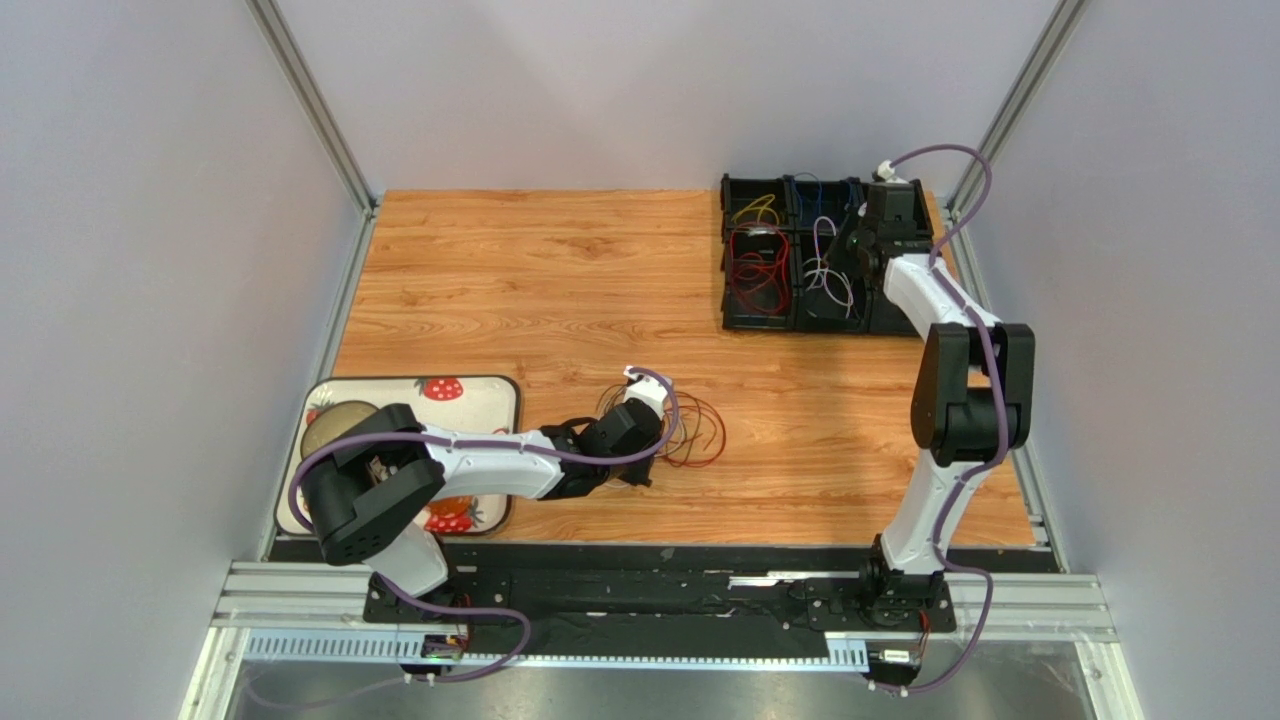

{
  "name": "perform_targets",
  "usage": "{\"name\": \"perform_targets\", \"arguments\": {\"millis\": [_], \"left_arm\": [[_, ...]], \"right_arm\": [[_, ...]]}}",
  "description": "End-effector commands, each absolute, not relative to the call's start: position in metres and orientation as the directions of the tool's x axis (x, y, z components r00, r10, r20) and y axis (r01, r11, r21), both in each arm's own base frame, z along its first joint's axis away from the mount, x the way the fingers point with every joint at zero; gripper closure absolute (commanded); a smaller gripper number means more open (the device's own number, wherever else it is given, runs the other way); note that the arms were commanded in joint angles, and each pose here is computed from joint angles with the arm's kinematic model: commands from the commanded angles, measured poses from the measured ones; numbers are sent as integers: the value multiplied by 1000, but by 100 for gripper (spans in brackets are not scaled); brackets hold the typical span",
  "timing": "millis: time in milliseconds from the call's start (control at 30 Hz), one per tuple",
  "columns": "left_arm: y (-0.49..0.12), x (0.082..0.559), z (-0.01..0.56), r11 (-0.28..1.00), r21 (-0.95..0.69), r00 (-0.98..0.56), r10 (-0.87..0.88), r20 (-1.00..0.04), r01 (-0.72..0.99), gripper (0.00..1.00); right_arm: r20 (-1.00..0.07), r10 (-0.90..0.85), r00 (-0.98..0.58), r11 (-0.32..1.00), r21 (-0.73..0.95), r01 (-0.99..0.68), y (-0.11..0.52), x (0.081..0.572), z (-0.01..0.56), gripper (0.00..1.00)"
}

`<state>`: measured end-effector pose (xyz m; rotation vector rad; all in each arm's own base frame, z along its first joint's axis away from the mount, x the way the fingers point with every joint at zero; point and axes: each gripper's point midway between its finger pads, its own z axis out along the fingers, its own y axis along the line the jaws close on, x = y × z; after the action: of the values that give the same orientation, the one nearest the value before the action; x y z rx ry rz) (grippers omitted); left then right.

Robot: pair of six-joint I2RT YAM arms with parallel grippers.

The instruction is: Untangle the cables

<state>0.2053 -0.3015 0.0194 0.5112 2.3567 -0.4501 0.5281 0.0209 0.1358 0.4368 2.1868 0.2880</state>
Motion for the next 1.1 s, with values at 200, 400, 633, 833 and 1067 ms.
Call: {"name": "perform_targets", "arguments": {"millis": [200,400,633,833,1067], "left_arm": [[-294,198,3,870,-157,-723,273,-635,467,100],[-295,199,4,871,-158,-721,271,-638,466,100],[-294,199,3,871,-158,-722,269,-638,465,100],[-294,199,4,870,-159,-719,268,-641,466,100],[-294,199,5,870,-162,-719,265,-643,465,100]], "right_arm": [[-819,315,-480,948,290,129,6,548,127,100],[-802,324,-502,946,287,151,2,535,109,100],[-736,352,-578,935,253,247,-10,519,97,100],[-729,352,-587,936,264,234,-7,512,119,64],[-756,346,-556,938,284,198,-1,516,197,51]]}}
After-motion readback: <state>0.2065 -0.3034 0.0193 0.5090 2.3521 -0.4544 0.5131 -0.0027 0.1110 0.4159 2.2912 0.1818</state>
